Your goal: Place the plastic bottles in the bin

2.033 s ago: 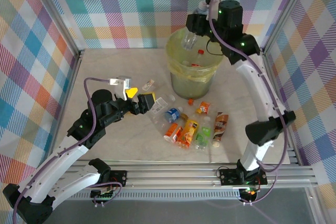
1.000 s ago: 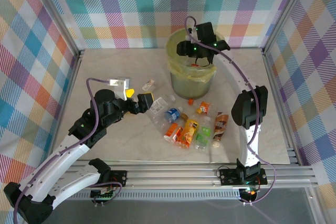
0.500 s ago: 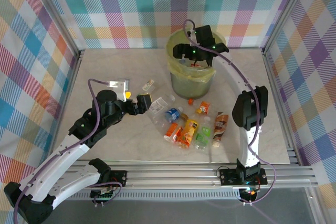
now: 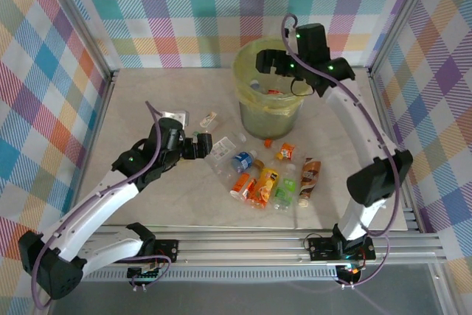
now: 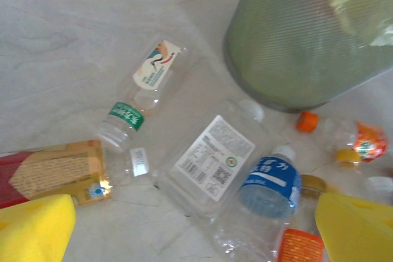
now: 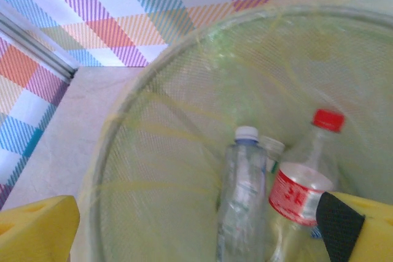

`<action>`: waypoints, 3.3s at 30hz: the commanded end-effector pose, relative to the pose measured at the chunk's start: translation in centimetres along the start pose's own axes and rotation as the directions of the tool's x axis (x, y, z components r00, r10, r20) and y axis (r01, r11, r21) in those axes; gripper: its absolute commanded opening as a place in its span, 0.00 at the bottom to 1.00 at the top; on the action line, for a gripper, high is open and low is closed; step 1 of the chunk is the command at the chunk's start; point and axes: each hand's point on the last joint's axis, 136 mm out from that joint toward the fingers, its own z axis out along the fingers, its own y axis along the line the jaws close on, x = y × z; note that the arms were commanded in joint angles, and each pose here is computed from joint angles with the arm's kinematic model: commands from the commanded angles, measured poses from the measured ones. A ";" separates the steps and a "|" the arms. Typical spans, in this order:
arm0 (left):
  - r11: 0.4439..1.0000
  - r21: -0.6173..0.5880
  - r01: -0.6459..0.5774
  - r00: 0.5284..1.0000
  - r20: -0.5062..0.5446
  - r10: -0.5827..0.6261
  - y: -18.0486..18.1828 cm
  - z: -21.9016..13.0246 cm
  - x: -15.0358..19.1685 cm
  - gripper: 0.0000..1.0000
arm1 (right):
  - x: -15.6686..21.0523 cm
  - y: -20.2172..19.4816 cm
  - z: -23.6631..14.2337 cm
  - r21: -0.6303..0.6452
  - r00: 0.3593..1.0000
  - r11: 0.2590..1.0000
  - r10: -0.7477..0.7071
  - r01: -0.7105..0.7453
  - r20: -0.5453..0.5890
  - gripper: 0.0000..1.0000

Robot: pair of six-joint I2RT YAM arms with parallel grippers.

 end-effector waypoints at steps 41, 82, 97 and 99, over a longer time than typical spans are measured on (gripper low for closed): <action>0.775 0.160 -0.611 0.415 -0.769 0.486 14.3 10.0 9.0 1.00 | 12.6 -8.1 -13.2 0.302 0.996 0.949 0.092 -0.090 0.007 1.00; 0.809 0.165 -0.564 0.447 -0.763 0.467 11.8 5.7 9.1 0.72 | 12.5 -6.8 -13.7 0.222 0.994 0.969 0.106 -0.110 0.033 1.00; 0.815 0.162 -0.556 0.786 -0.216 0.579 -0.1 2.9 -1.3 0.73 | 11.0 -1.0 -14.0 -0.108 0.988 0.985 0.140 -0.134 0.058 1.00; 0.842 0.209 -0.498 0.842 -0.115 0.526 -2.3 2.2 -2.8 0.73 | 10.9 -0.2 -14.0 -0.158 0.989 0.979 0.140 -0.130 0.053 1.00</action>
